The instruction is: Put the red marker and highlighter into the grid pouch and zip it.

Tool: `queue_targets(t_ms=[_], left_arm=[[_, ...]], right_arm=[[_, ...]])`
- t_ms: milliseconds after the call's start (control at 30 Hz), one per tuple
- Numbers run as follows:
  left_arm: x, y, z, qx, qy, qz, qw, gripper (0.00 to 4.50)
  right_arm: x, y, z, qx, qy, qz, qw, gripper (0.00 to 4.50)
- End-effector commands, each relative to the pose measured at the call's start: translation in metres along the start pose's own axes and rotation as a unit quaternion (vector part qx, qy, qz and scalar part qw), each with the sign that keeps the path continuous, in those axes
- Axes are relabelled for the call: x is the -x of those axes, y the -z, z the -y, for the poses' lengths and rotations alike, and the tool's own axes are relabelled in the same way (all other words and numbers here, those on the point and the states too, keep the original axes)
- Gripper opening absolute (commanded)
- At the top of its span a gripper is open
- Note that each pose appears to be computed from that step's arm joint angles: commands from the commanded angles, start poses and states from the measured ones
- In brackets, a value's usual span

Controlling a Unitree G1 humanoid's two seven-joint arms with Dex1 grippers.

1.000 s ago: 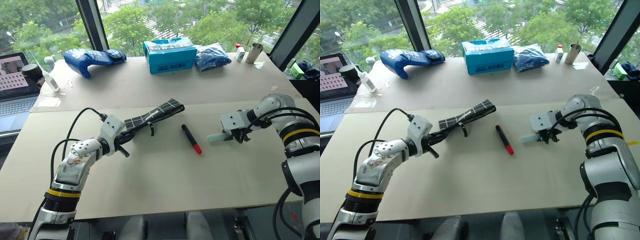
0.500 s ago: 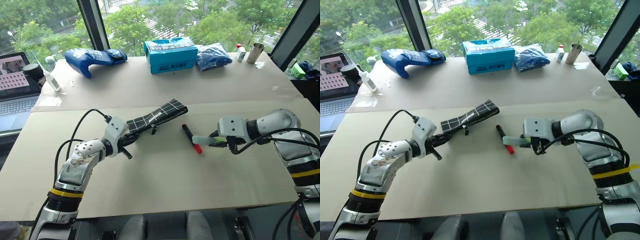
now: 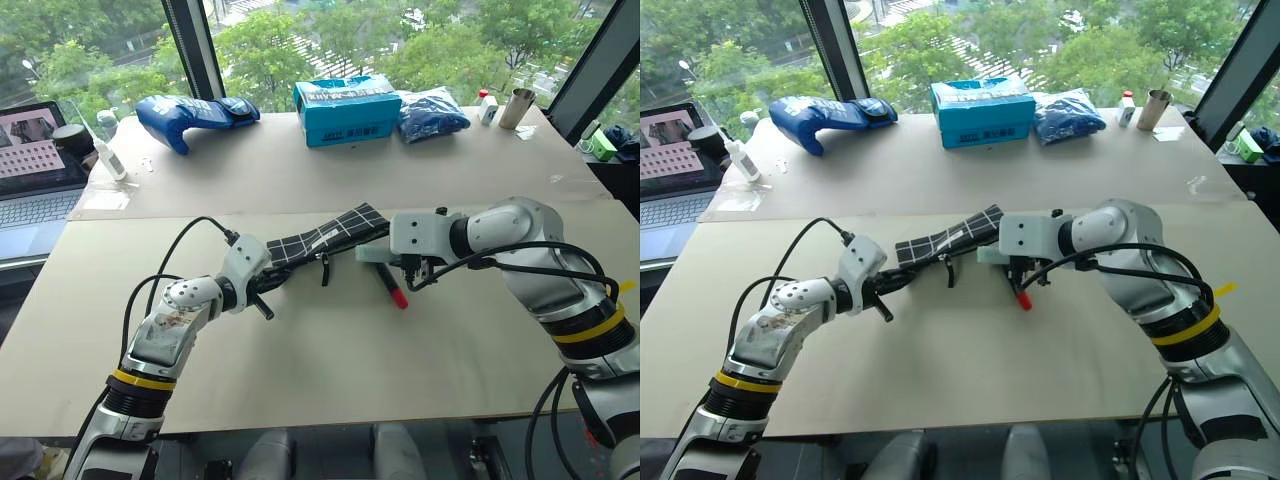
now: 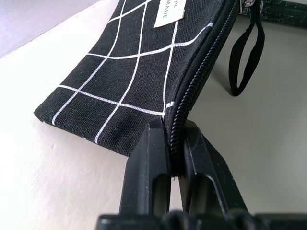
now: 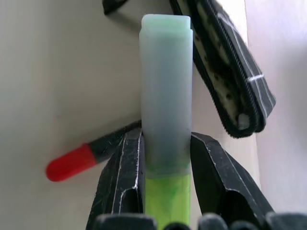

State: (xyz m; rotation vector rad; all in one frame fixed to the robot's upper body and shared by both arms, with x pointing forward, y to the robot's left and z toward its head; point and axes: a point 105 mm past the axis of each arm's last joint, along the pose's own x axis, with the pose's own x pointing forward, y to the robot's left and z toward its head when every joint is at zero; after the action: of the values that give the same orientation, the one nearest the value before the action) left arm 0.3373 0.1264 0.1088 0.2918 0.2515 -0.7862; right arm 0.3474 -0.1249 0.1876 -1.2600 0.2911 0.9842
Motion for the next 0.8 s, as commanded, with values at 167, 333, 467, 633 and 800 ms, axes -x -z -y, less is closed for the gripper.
queue_targets(t_ms=[167,333,467,633,800], left_arm=[[-0.001,-0.01,0.002,-0.015,0.004,0.018,1.0,0.0],[-0.003,-0.01,0.003,-0.015,0.006,0.018,1.0,0.0],[-0.005,-0.012,0.003,-0.014,0.007,0.021,1.0,0.0],[-0.006,-0.011,0.003,-0.012,0.008,0.021,1.0,0.0],[-0.007,-0.012,0.005,-0.013,0.01,0.022,1.0,0.0]], right_arm=[[0.018,-0.016,0.029,0.064,0.063,-0.011,0.996,0.98],[0.022,-0.013,0.028,0.101,0.064,-0.037,0.992,0.98],[0.02,-0.01,0.019,0.128,0.056,-0.054,0.989,0.98],[0.025,-0.018,0.009,0.134,0.041,-0.04,0.989,0.98],[0.019,-0.014,0.019,0.123,0.062,-0.057,0.989,0.98]])
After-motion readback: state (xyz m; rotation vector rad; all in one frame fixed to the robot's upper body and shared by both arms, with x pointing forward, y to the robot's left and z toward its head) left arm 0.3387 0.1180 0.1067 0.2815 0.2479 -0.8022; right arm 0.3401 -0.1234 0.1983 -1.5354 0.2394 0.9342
